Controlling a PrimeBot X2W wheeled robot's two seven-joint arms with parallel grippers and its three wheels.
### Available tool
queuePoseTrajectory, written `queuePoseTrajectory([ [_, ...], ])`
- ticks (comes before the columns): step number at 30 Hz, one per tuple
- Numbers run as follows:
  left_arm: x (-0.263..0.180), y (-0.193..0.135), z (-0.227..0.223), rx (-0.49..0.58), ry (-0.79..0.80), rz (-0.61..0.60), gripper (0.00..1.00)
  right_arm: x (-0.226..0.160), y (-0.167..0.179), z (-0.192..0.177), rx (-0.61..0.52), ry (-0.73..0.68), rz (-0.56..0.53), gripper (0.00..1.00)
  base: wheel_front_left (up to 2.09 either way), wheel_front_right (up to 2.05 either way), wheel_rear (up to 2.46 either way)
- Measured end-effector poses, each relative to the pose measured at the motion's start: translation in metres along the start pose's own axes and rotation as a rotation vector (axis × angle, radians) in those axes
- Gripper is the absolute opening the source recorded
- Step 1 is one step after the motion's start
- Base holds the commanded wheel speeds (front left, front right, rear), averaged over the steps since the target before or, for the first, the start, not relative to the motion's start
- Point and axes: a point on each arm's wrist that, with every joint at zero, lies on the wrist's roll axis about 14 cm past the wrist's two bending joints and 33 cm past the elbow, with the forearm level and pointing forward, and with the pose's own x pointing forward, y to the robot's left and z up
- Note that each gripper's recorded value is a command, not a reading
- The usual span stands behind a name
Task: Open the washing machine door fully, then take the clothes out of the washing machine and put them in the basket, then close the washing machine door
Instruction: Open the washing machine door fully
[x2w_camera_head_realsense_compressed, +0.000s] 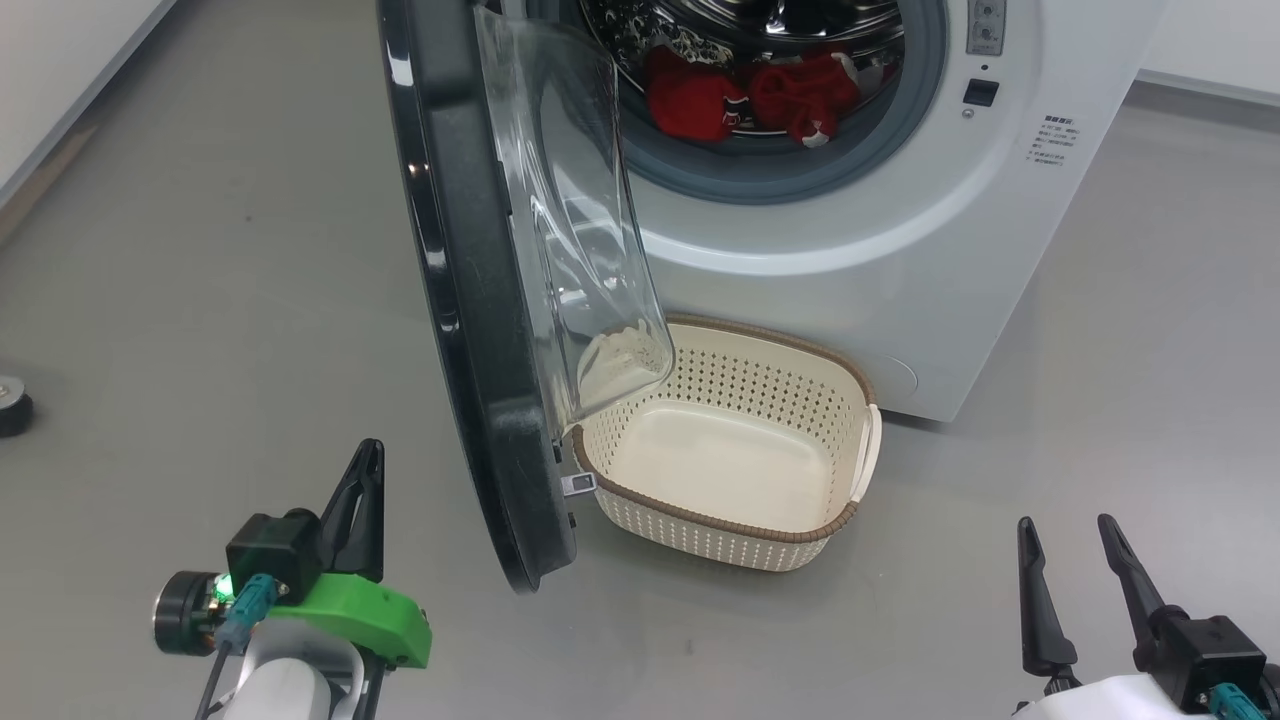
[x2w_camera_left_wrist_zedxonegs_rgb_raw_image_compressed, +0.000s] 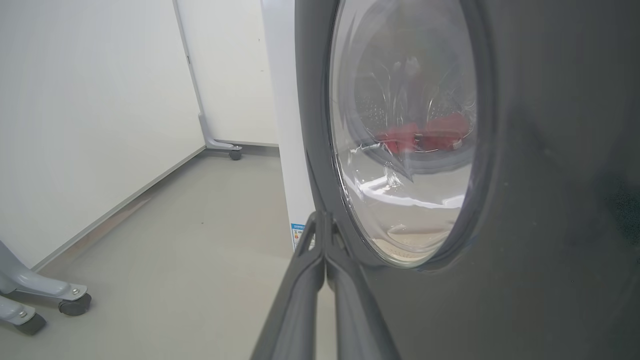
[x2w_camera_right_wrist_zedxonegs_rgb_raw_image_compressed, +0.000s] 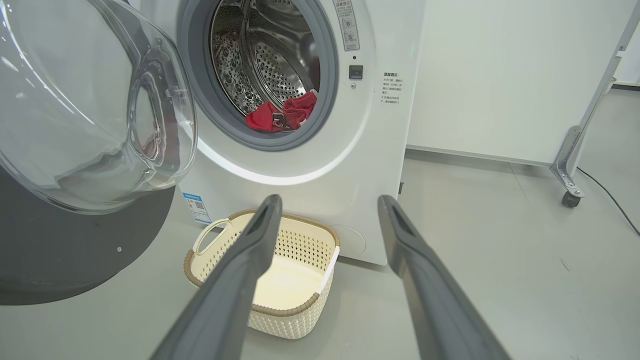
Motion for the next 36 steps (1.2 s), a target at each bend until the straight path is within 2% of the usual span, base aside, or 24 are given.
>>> queuePoseTrajectory([
  [11,0.001,0.000,0.007,0.043,-0.022,-0.005,0.00,0.000,0.001,0.001,-0.006,-0.006,0.007,1.00,0.00,0.00,0.00],
  [16,0.007,0.009,0.042,0.062,-0.127,0.030,0.00,0.000,0.001,0.003,-0.009,-0.012,0.009,1.00,0.00,0.00,0.00],
  [20,0.015,0.004,0.097,0.088,-0.288,0.022,0.00,0.001,0.002,0.005,-0.006,-0.018,0.010,1.00,0.00,0.00,0.00],
  [26,0.006,-0.023,0.186,0.118,-0.567,-0.049,0.00,0.000,0.005,0.008,-0.010,-0.029,0.019,1.00,0.00,0.00,0.00],
  [27,-0.002,-0.037,0.208,0.117,-0.639,-0.090,0.00,0.000,0.005,0.009,-0.010,-0.031,0.018,1.00,0.00,0.00,0.00],
  [31,-0.013,-0.072,0.217,0.110,-0.683,-0.216,0.00,-0.002,0.005,0.010,-0.012,-0.033,0.017,1.00,0.00,0.00,0.00],
  [36,-0.024,-0.112,0.199,0.090,-0.639,-0.371,0.00,-0.004,0.006,0.011,-0.010,-0.037,0.020,1.00,0.00,0.00,0.00],
])
